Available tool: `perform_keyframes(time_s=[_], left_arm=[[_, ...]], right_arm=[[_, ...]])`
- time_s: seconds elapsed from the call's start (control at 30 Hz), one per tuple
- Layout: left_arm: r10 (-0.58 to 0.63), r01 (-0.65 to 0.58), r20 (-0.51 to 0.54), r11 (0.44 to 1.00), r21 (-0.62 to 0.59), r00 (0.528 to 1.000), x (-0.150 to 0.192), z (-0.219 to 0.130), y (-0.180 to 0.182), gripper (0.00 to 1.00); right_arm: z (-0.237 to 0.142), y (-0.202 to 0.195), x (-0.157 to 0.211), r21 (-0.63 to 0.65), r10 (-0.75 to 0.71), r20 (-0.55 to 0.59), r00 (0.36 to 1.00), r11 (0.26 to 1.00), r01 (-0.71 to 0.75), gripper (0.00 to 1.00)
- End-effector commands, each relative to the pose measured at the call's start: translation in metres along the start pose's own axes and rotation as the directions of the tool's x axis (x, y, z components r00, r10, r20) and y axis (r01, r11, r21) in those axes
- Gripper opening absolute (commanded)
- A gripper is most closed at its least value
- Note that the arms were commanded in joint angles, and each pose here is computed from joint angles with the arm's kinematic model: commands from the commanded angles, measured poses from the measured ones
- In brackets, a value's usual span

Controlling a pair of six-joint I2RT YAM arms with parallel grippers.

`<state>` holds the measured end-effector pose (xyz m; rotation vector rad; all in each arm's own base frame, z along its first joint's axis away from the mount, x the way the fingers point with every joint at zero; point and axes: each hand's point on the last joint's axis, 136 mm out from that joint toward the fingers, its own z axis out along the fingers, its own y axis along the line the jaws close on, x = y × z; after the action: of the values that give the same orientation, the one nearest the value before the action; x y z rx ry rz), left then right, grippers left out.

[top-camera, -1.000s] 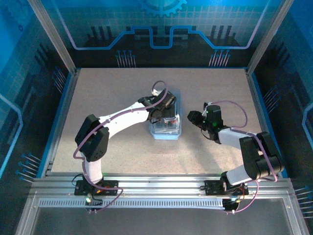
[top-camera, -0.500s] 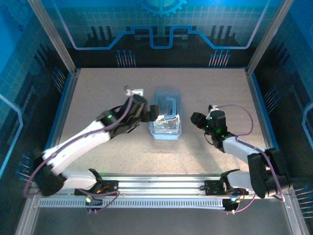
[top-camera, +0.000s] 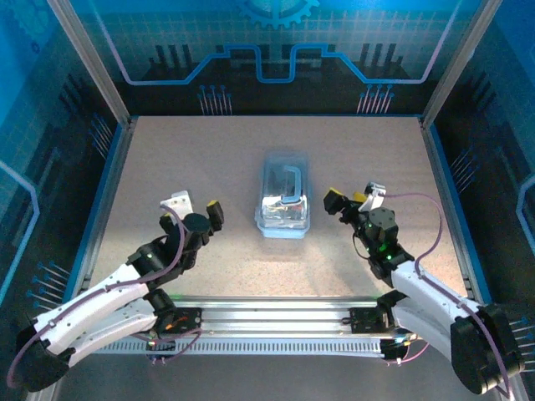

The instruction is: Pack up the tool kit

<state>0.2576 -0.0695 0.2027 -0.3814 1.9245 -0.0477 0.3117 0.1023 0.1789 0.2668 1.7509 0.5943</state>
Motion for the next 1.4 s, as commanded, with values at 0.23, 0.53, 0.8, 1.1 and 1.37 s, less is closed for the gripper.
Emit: perform_keyframes(time_s=[0.23, 0.53, 0.8, 1.1, 1.37], left_arm=[[0.364, -0.448, 0.418, 0.886, 0.12, 0.832, -0.004, 0.012, -0.023, 0.99], [0.393, -0.465, 0.361, 0.875, 0.137, 0.846, 0.02, 0.054, 0.01, 0.99], [0.343, -0.392, 0.301, 0.912, 0.119, 0.89, 0.026, 0.097, 0.024, 0.99], [0.252, -0.274, 0.264, 0.96, 0.051, 0.931, 0.028, 0.143, 0.051, 0.99], [0.231, -0.23, 0.123, 0.973, -0.025, 0.965, 0.026, 0.17, 0.063, 0.99]], right_arm=[[-0.001, -0.009, -0.028, 0.18, -0.255, 0.18, 0.95, 0.958, 0.223, 1.0], [0.016, 0.002, -0.015, 0.129, -0.475, 0.236, 0.848, 0.88, 0.457, 1.0], [0.004, 0.013, -0.022, 0.158, -0.607, 0.294, 0.739, 0.793, 0.588, 1.0], [0.006, 0.023, -0.002, 0.049, -0.689, 0.187, 0.7, 0.718, 0.694, 1.0], [0.002, 0.014, -0.007, 0.06, -0.691, 0.167, 0.704, 0.72, 0.692, 1.0]])
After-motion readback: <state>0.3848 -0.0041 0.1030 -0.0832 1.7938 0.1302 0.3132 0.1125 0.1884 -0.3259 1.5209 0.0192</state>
